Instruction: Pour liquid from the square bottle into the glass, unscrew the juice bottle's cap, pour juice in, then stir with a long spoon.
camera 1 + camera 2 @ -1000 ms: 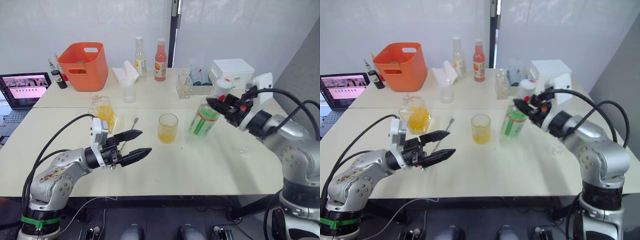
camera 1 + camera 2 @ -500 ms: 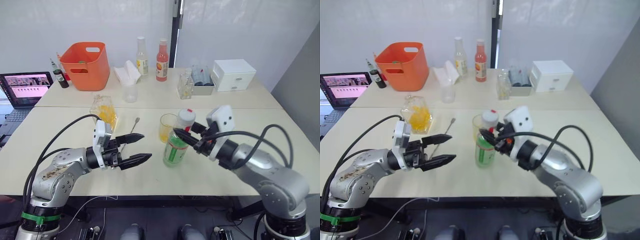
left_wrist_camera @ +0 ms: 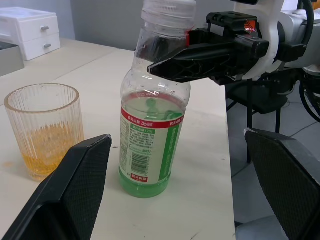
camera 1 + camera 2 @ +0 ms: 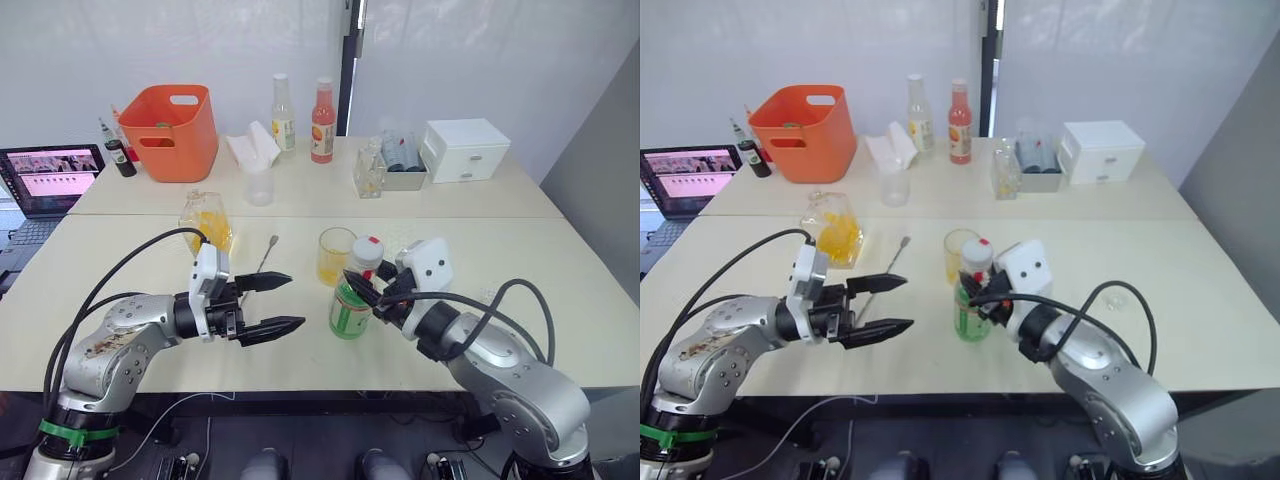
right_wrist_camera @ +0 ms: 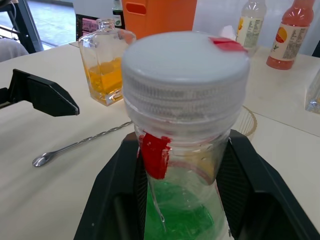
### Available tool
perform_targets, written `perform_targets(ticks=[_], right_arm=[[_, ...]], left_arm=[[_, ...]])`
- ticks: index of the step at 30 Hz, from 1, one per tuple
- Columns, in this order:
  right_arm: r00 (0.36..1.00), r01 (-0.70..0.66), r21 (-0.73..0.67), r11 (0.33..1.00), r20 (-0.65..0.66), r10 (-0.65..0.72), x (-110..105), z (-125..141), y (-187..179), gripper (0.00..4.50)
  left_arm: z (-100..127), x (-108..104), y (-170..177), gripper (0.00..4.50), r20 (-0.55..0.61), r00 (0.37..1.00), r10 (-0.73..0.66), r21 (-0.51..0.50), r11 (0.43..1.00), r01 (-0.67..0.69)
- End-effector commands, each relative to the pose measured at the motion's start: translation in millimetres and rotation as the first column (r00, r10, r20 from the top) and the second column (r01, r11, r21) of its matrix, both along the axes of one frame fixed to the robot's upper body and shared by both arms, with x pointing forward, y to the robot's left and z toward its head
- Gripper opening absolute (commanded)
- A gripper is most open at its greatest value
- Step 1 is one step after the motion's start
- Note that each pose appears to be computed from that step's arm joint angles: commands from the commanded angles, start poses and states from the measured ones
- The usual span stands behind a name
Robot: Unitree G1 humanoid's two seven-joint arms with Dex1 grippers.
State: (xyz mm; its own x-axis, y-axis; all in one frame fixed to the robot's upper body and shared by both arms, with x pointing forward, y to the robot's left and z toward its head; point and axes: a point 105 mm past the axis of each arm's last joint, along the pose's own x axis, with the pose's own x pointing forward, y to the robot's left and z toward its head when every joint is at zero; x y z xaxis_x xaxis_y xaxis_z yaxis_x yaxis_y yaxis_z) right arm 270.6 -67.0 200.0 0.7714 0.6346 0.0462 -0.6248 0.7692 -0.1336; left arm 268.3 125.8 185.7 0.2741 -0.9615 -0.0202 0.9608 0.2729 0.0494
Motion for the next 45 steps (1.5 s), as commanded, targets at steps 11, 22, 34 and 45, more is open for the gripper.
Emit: perform_targets(ticks=[11, 22, 34, 45], right_arm=[[0.994, -0.105, 0.04, 0.994, 0.029, 0.104, 1.7, 12.0, -3.4, 4.14], [0.811, -0.585, -0.075, 0.807, -0.074, 0.581, 27.0, 24.1, -39.6, 4.48], [0.665, -0.745, -0.141, 0.653, -0.078, 0.742, 53.9, 19.5, -27.2, 4.48], [0.627, -0.778, -0.112, 0.619, -0.059, 0.777, 47.1, 26.7, -27.5, 1.68]], left_arm=[[10.0, -2.2, -5.0, 4.5, 0.045, 0.999, -0.03, 0.01, 1.0, 0.029], [10.2, 2.4, -7.0, 4.5, 0.058, 0.998, -0.019, -0.008, 1.0, 0.019], [14.1, -5.3, -2.9, 4.5, 0.072, 0.997, 0.016, -0.002, 1.0, -0.016], [14.5, -7.5, -2.8, 4.5, 0.073, 0.997, 0.027, -0.003, 1.0, -0.027]])
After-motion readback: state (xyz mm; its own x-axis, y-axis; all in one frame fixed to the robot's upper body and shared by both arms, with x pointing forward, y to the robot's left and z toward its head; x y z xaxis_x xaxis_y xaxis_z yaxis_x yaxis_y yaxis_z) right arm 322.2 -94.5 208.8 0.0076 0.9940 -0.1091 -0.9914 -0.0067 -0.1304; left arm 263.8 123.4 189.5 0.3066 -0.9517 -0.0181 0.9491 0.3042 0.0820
